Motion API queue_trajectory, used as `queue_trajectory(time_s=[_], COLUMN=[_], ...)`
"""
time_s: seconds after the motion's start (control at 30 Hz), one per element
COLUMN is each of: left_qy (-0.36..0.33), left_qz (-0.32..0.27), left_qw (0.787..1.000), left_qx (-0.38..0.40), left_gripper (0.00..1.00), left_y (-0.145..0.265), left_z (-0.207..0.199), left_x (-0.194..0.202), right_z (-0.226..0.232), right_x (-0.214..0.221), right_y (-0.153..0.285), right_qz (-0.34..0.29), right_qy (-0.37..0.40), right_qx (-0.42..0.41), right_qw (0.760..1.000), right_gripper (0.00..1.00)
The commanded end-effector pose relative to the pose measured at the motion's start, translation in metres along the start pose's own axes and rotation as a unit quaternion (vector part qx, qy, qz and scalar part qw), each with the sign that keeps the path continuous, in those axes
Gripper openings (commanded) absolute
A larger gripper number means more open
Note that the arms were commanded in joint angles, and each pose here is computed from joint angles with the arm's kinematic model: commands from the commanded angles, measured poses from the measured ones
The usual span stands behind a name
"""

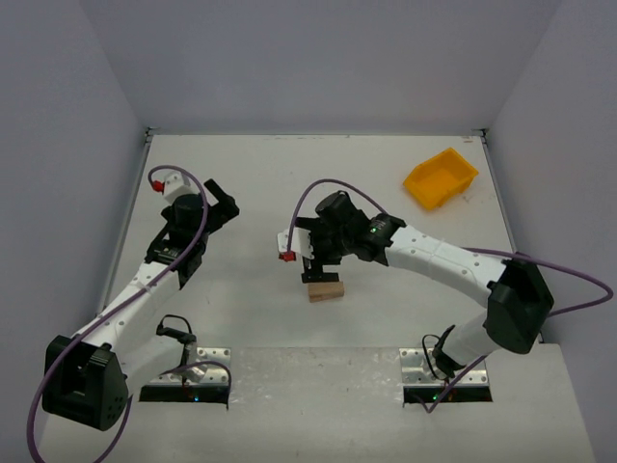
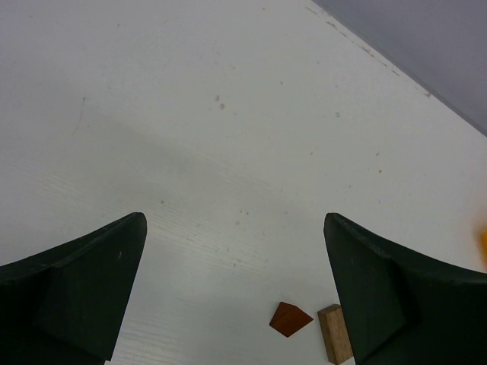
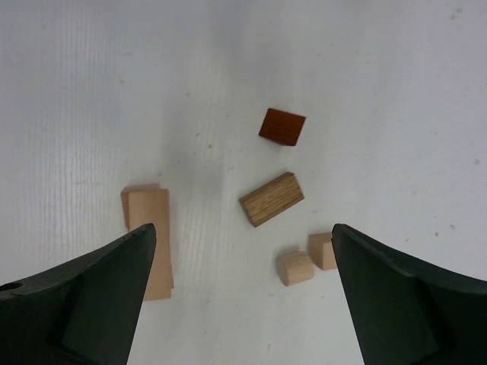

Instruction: Build the wood block tower

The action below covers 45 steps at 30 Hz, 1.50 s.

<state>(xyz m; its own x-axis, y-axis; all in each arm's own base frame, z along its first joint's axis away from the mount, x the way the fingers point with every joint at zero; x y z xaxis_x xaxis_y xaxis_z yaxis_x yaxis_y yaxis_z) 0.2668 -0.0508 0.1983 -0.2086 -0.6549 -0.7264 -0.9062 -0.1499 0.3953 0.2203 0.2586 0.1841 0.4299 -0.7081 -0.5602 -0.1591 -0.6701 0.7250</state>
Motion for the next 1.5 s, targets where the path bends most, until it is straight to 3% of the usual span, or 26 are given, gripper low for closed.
queue_trajectory(time_s=[0.0, 0.17, 0.23, 0.3, 0.4, 0.5, 0.8, 1.13, 1.47], left_qy=[0.015, 0.011, 0.014, 0.017, 0.018, 0.021, 0.025, 0.022, 0.021], left_qz=[-0.040, -0.025, -0.028, -0.032, -0.028, -0.017, -0.004, -0.003, -0.001], left_qw=[0.996, 0.998, 0.998, 0.998, 0.997, 0.997, 0.997, 0.997, 0.996], left_qx=[0.074, 0.052, 0.046, 0.060, 0.071, 0.078, 0.080, 0.080, 0.082], left_gripper=[1.00, 1.00, 1.00, 1.00, 1.00, 1.00, 1.00, 1.00, 1.00], left_y=[0.007, 0.003, 0.003, 0.005, 0.007, 0.008, 0.007, 0.006, 0.004], left_z=[-0.028, -0.020, -0.018, -0.020, -0.018, -0.019, -0.018, -0.018, -0.019], left_x=[-0.026, -0.018, -0.018, -0.019, -0.016, -0.012, -0.008, -0.007, -0.006], right_z=[-0.051, -0.106, -0.127, -0.129, -0.102, -0.077, -0.037, -0.032, -0.027], right_x=[-0.036, -0.056, -0.057, -0.048, -0.034, -0.022, 0.023, 0.046, 0.063], right_y=[0.014, 0.008, 0.017, 0.015, 0.003, -0.011, -0.053, -0.094, -0.110], right_qz=[-0.037, 0.003, 0.037, 0.065, 0.067, 0.060, 0.146, 0.169, 0.172], right_qy=[-0.033, -0.184, -0.250, -0.293, -0.363, -0.395, -0.443, -0.469, -0.497], right_qx=[0.116, 0.212, 0.290, 0.329, 0.314, 0.262, 0.215, 0.166, 0.143], right_qw=[0.992, 0.960, 0.923, 0.895, 0.875, 0.878, 0.858, 0.851, 0.839], right_gripper=[0.99, 0.99, 0.99, 0.99, 0.99, 0.99, 0.98, 0.60, 0.60])
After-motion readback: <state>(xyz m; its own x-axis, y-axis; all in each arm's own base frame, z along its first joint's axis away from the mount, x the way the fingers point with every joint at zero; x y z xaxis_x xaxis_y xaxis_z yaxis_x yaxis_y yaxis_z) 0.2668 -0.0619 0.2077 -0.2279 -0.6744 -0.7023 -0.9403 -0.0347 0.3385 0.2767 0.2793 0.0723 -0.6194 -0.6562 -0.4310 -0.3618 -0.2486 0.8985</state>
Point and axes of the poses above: each gripper's point midway between its finger pads, its own y axis back along the fingers, its own z axis along the line the jaws close on, x = y × z, the point moved 8 cm from there along y, back along the fingers, and after that the axes turned 9 degrees about y, right-handed, at the moved point
